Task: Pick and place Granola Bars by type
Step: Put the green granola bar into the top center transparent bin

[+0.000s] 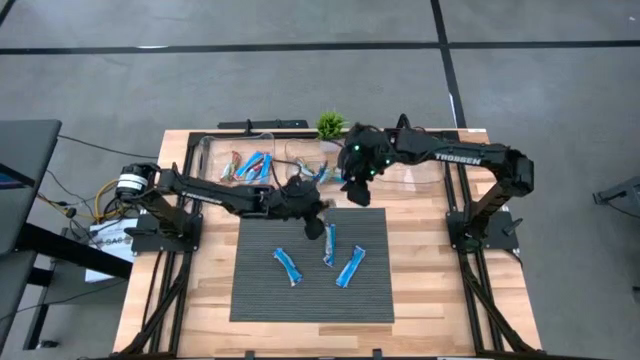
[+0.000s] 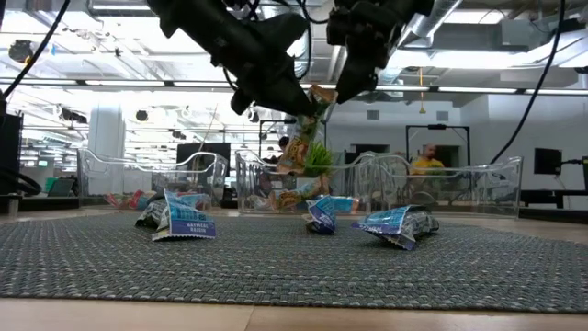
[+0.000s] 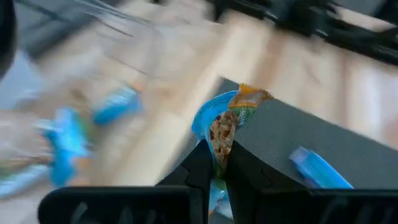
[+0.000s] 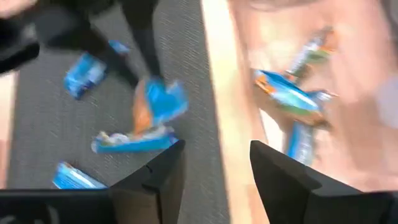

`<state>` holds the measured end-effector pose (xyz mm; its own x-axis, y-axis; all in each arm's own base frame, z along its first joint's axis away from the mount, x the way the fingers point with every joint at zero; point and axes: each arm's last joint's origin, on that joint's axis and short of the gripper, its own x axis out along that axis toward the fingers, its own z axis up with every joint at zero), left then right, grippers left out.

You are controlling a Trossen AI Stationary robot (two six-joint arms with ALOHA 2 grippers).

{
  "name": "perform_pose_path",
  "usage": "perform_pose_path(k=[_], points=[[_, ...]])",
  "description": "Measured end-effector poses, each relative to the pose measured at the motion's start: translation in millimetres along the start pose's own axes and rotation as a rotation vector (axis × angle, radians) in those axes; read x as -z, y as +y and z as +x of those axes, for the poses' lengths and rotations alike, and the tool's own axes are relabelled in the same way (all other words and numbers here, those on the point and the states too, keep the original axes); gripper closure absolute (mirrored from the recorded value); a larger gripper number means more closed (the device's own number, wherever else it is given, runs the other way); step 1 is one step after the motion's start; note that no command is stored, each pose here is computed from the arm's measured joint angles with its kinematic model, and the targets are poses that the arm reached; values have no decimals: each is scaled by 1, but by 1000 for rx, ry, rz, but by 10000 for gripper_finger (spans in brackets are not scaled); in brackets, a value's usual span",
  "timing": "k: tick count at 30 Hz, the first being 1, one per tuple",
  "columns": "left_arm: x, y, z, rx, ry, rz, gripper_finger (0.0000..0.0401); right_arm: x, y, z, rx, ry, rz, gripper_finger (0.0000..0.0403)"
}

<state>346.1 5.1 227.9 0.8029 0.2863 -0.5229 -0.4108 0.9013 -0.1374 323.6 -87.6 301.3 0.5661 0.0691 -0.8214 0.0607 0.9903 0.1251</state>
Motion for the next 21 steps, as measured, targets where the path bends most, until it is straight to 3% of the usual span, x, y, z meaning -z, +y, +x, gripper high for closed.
perform_pose_path(k=[7,12,16,21], points=[[-52,38,-6,-170,-153,-10,380,-4,-4,-30,80,-13,-39,226],[-70,77,-4,-264,-141,-54,376,1,-8,-47,133,-26,-24,233],[-67,100,-1,-236,-57,-130,360,2,-10,-58,147,-56,-7,241],[-64,111,-1,-176,9,-188,317,4,-10,-66,154,-75,-5,249]])
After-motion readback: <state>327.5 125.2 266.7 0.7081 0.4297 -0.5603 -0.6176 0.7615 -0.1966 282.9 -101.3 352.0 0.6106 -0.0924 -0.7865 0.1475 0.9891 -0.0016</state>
